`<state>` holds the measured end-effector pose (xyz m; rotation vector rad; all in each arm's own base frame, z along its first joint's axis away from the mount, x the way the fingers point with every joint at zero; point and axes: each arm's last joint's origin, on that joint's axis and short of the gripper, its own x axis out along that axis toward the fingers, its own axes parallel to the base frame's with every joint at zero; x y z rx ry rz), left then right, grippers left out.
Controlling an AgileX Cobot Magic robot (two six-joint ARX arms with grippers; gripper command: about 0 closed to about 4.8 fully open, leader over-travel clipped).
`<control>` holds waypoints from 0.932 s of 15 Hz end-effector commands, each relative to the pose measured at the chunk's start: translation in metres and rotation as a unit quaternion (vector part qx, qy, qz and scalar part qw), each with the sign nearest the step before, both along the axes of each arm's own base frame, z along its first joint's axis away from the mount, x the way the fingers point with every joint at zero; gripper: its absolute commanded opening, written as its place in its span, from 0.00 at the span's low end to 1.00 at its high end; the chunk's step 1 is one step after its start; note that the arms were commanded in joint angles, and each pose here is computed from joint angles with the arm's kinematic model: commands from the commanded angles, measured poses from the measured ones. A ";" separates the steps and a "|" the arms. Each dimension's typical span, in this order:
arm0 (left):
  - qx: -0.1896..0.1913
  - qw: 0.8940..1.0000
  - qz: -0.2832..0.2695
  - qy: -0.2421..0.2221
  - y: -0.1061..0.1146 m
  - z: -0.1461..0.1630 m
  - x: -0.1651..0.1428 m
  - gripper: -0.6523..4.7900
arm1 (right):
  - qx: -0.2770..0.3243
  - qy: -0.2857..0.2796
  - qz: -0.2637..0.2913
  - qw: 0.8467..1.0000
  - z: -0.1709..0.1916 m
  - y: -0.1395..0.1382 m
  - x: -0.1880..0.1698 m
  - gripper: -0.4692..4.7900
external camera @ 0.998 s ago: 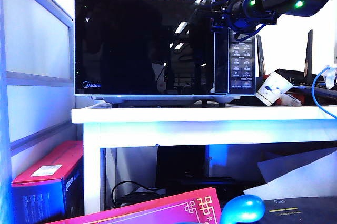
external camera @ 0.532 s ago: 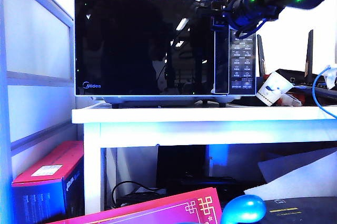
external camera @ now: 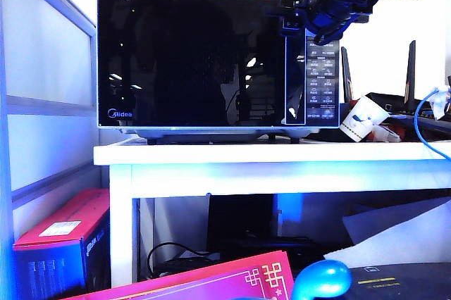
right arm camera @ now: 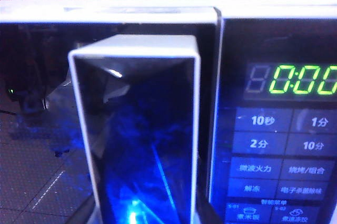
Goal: Open the microwave door, place the orange inside the microwave, then close the microwave door.
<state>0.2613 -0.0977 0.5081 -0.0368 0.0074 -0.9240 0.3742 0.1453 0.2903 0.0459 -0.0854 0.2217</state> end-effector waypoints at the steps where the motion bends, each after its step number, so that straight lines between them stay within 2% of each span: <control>1: -0.003 1.000 -0.003 -0.012 0.001 0.004 -0.003 0.51 | 0.007 -0.018 0.020 1.000 0.007 0.003 -0.002 0.73; 6: -0.003 1.000 -0.003 -0.012 0.001 0.004 -0.003 0.51 | 0.008 -0.021 0.019 1.000 0.009 0.002 -0.003 0.73; 10: -0.002 1.000 0.001 -0.014 0.001 0.004 -0.003 0.51 | 0.013 -0.038 0.033 0.999 0.027 0.000 -0.012 0.73; 14: -0.009 0.999 0.033 -0.037 0.001 0.007 0.001 0.51 | 0.010 -0.047 0.081 0.996 0.035 0.000 -0.018 0.72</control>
